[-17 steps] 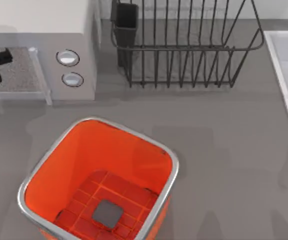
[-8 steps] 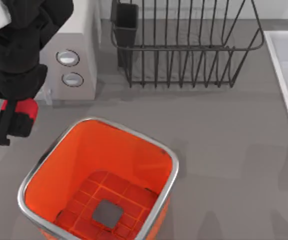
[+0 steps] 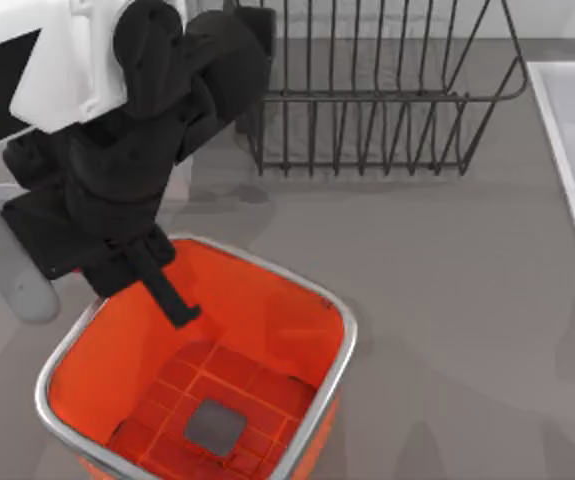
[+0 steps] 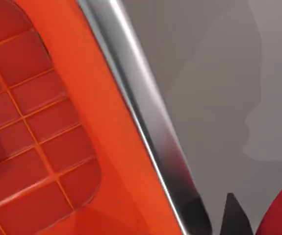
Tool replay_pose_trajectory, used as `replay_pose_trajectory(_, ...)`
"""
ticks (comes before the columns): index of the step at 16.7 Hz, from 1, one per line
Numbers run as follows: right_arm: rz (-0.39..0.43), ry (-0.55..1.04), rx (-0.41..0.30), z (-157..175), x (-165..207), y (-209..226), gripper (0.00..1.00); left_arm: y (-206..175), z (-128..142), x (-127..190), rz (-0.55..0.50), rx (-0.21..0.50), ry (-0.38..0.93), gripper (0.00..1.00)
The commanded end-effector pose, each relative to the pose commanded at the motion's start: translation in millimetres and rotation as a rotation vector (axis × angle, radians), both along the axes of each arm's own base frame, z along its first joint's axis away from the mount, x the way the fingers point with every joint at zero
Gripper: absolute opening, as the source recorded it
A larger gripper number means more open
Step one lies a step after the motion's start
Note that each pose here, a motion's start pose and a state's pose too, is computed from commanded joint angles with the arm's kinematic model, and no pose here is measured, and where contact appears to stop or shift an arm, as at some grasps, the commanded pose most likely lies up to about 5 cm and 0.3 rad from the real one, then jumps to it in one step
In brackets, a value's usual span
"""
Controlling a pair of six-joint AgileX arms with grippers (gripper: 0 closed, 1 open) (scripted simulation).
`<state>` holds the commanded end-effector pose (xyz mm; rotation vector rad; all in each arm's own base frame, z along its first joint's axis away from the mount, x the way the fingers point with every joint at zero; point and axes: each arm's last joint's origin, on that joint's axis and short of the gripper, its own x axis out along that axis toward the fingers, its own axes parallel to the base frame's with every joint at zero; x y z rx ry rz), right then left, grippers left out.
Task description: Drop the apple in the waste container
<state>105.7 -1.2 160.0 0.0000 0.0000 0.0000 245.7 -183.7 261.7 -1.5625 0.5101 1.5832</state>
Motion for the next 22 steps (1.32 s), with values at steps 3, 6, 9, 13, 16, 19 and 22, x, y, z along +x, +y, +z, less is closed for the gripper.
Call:
replay_pose_trajectory(3,0.0,0.0,0.0,0.0,0.0,0.0,1.0,-18.1,2.4,-15.1,0.233,-0.048,-0.066,0.0)
replay_pose_trajectory(6,0.0,0.0,0.0,0.0,0.0,0.0,1.0,-32.2,4.4,-27.5,0.434,-0.089,-0.104,0.0)
replay_pose_trajectory(9,0.0,0.0,0.0,0.0,0.0,0.0,1.0,-43.2,5.6,-37.2,0.605,-0.115,-0.122,0.0)
replay_pose_trajectory(13,0.0,0.0,0.0,0.0,0.0,0.0,1.0,-53.6,7.3,-46.0,0.778,-0.133,-0.126,0.0)
replay_pose_trajectory(16,0.0,0.0,0.0,0.0,0.0,0.0,1.0,-58.4,8.8,-49.3,0.857,-0.14,-0.123,0.0)
replay_pose_trajectory(19,0.0,0.0,0.0,0.0,0.0,0.0,1.0,-60.6,9.7,-50.4,0.892,-0.144,-0.12,0.0)
replay_pose_trajectory(22,0.0,0.0,0.0,0.0,0.0,0.0,1.0,-60.6,9.7,-50.4,0.892,-0.144,-0.12,0.0)
